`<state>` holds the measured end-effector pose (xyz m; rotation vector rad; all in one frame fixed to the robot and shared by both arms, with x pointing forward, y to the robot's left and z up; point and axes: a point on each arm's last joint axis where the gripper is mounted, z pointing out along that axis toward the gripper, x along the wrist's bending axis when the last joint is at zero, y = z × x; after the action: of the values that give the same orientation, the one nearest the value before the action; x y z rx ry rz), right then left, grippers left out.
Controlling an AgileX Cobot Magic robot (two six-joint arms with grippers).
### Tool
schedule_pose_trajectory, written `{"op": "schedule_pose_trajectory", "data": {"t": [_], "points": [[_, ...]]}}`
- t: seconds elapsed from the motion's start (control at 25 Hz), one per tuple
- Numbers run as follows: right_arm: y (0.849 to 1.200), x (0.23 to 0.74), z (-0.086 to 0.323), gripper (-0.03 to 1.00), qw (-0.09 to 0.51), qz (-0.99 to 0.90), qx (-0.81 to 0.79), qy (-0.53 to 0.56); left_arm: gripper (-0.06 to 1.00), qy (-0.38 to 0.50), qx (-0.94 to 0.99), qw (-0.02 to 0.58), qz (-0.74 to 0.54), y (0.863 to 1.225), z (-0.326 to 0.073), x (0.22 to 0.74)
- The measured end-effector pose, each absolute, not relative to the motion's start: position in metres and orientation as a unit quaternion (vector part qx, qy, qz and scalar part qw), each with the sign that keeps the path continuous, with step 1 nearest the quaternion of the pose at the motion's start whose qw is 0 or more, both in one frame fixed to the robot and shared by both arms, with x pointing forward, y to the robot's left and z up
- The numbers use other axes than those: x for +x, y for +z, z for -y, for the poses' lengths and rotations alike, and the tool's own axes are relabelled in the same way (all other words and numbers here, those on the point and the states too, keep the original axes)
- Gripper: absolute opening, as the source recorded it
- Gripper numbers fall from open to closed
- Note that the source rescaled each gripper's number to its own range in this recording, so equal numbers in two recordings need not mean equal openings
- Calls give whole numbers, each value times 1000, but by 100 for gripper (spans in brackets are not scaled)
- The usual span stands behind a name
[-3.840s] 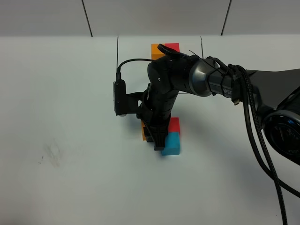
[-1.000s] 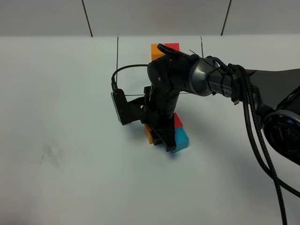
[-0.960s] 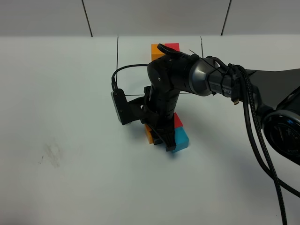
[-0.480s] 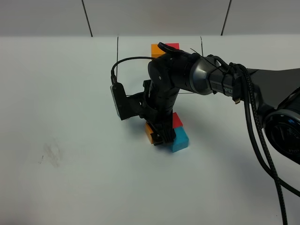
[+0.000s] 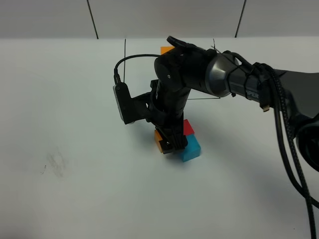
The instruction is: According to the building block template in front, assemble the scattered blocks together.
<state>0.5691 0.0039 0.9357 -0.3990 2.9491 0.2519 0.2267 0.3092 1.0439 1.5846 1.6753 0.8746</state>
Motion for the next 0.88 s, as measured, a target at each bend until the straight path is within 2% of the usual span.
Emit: {"op": "schedule_pose_trajectory", "data": {"t": [0.36,0.52,0.64,0.8,0.88], "points": [[1006,553,5,83,133,-979,-124,93,0,334,606,331,-641,1044,-309,227],[1019,552,15,76,141,-981,-113,69,0,334,606,331,-641,1044,-309,227],[1021,553,23,57,132,-985,-97,51,0,334,606,331,-641,1044,-309,227],[1020,555,32,13,114,-990,-66,39,0,334,606,331,-641,1044,-309,227],[1020,557,36,4,109,-992,-45,36,0,334,606,331,-641,1044,-309,227]]}}
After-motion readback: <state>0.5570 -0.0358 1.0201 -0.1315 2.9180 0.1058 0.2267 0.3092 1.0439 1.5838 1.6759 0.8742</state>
